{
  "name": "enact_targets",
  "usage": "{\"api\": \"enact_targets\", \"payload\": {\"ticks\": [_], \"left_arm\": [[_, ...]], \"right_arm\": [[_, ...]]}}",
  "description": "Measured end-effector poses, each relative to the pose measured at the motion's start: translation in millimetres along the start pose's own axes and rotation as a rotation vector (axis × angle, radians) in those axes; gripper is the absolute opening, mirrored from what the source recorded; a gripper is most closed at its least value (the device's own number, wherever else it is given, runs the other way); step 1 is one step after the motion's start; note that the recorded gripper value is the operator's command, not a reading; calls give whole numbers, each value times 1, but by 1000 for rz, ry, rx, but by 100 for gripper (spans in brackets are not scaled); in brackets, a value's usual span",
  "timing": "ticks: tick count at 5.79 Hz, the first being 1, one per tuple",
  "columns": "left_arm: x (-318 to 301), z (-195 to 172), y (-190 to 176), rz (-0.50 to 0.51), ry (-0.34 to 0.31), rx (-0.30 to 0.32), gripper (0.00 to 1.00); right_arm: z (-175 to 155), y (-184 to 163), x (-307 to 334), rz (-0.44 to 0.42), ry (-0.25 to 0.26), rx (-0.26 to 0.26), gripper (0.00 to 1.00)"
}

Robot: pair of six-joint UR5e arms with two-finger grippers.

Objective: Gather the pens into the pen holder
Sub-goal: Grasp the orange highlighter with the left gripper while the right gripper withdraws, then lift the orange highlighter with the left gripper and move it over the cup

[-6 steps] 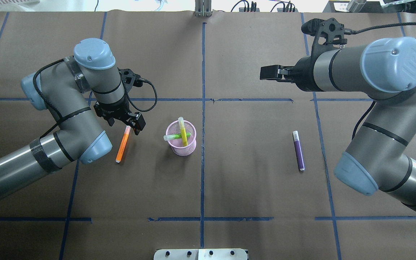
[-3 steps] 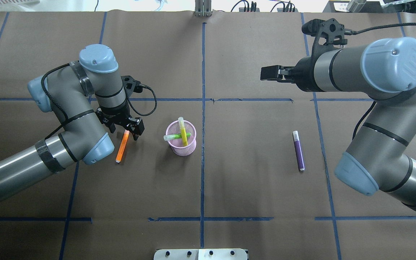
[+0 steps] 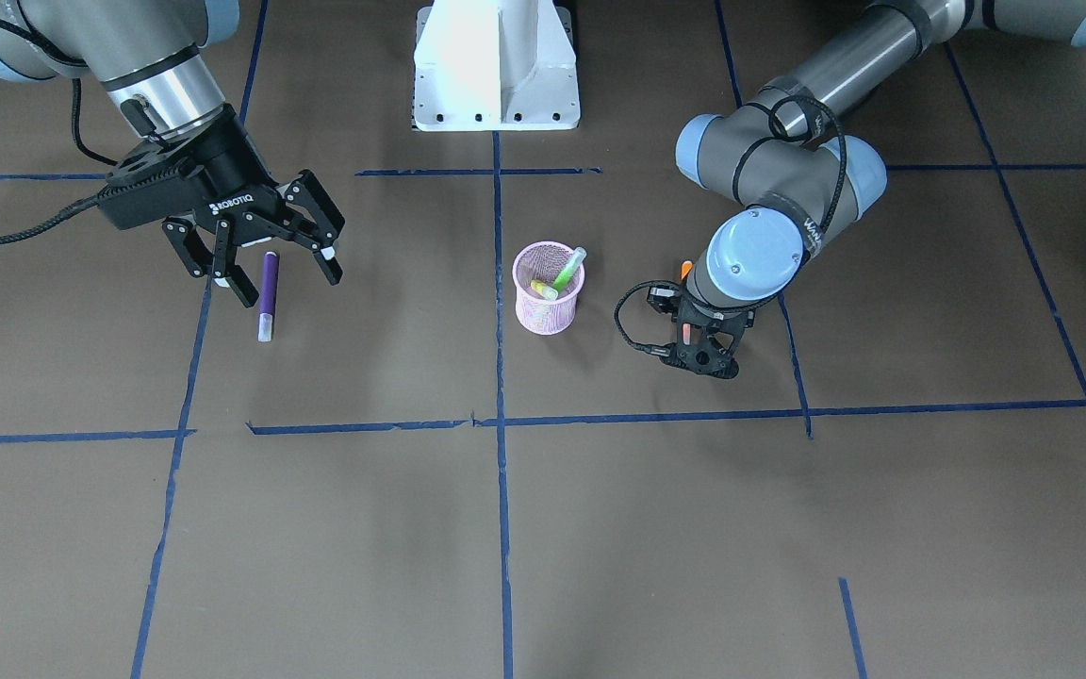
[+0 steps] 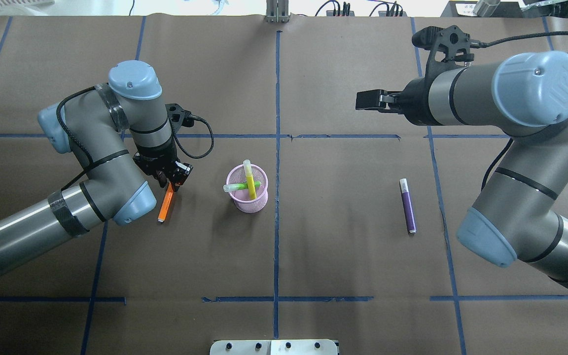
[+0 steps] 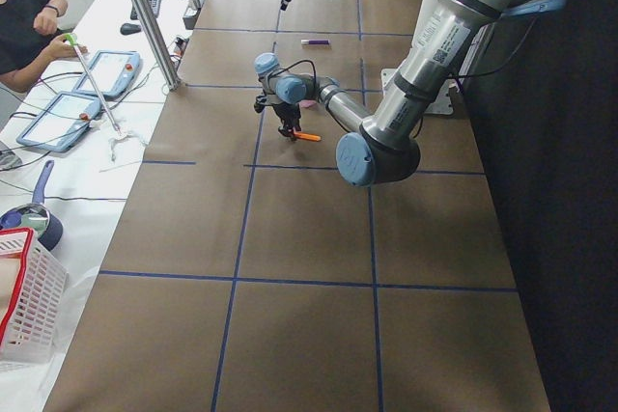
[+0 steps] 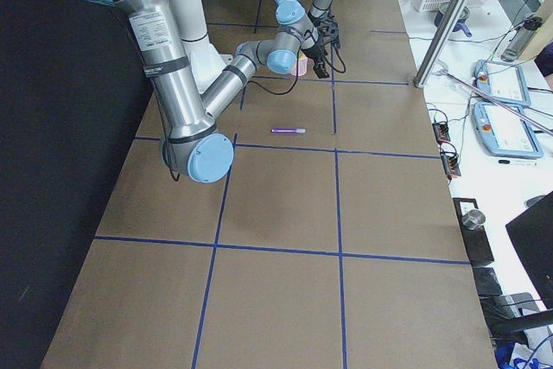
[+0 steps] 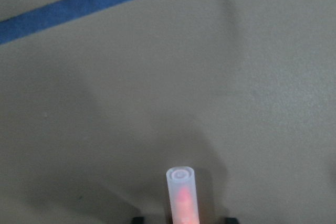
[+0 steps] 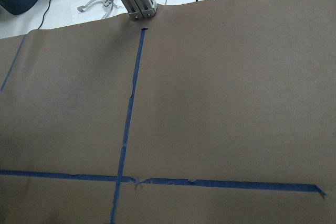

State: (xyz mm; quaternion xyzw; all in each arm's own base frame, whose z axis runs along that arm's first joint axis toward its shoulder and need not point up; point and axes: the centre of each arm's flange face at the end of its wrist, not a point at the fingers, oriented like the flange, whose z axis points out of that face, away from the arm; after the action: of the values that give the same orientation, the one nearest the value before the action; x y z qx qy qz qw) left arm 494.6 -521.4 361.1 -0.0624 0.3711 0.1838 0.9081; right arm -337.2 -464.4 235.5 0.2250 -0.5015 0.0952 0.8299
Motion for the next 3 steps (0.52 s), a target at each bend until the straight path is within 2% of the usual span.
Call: {"api": "enact_targets", "payload": {"ticks": [1,2,3], "left_arm": [[0,1,1,-7,-3,-1,17],[1,2,1,-10,-5,0,4],[2,0,1,-8,-5,4,0]], "right_arm": [[1,1,4,2,7,-3,100],[1,3,8,4,14,-5,100],[1,4,10,3,16,-6,100]]}}
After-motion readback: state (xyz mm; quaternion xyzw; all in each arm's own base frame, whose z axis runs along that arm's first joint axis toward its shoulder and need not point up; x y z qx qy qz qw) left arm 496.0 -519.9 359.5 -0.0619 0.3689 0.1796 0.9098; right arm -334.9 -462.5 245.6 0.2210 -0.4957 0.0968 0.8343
